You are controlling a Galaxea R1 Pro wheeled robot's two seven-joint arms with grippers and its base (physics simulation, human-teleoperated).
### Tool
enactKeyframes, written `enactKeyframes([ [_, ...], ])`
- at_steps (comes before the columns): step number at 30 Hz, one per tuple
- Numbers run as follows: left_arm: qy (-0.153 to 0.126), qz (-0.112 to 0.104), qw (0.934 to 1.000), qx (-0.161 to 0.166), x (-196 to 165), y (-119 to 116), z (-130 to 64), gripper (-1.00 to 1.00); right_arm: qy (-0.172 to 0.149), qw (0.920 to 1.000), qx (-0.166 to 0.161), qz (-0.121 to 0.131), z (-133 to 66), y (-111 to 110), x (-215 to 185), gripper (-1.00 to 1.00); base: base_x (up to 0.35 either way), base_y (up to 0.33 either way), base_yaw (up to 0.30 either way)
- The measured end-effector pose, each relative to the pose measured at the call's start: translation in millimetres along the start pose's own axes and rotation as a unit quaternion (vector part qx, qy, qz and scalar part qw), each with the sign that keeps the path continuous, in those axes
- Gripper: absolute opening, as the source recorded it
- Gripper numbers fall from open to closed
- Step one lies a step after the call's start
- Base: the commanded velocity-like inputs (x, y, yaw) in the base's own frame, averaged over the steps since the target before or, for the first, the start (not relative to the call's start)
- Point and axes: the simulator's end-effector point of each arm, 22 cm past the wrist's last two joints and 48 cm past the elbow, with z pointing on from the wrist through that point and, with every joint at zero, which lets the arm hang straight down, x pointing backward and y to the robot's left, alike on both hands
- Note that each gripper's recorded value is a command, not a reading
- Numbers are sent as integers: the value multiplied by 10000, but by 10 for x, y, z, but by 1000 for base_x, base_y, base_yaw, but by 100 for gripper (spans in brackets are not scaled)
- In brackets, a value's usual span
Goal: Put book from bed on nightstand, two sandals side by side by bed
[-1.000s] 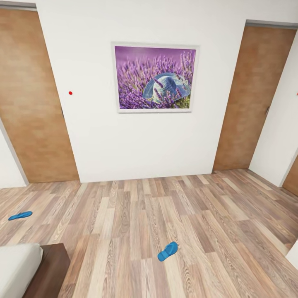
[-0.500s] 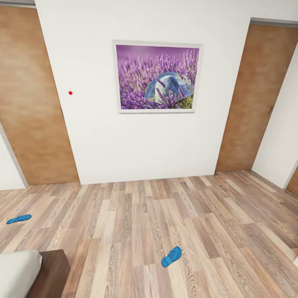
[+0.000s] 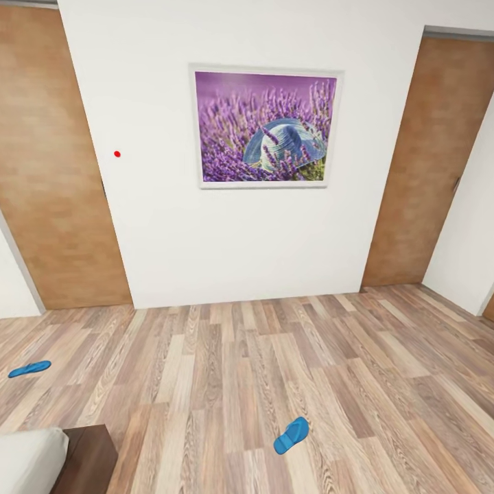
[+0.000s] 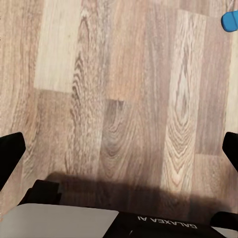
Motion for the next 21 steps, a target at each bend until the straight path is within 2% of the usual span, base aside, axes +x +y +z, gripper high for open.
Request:
enactKeyframes([
  [8,0,4,10000,1,0,-1,0,100,0,10000,0,0,0,0,0,100,129,69,0],
  [21,1,6,10000,1,1,-1,0,100,-1,10000,0,0,0,0,-1,100,129,8,0],
])
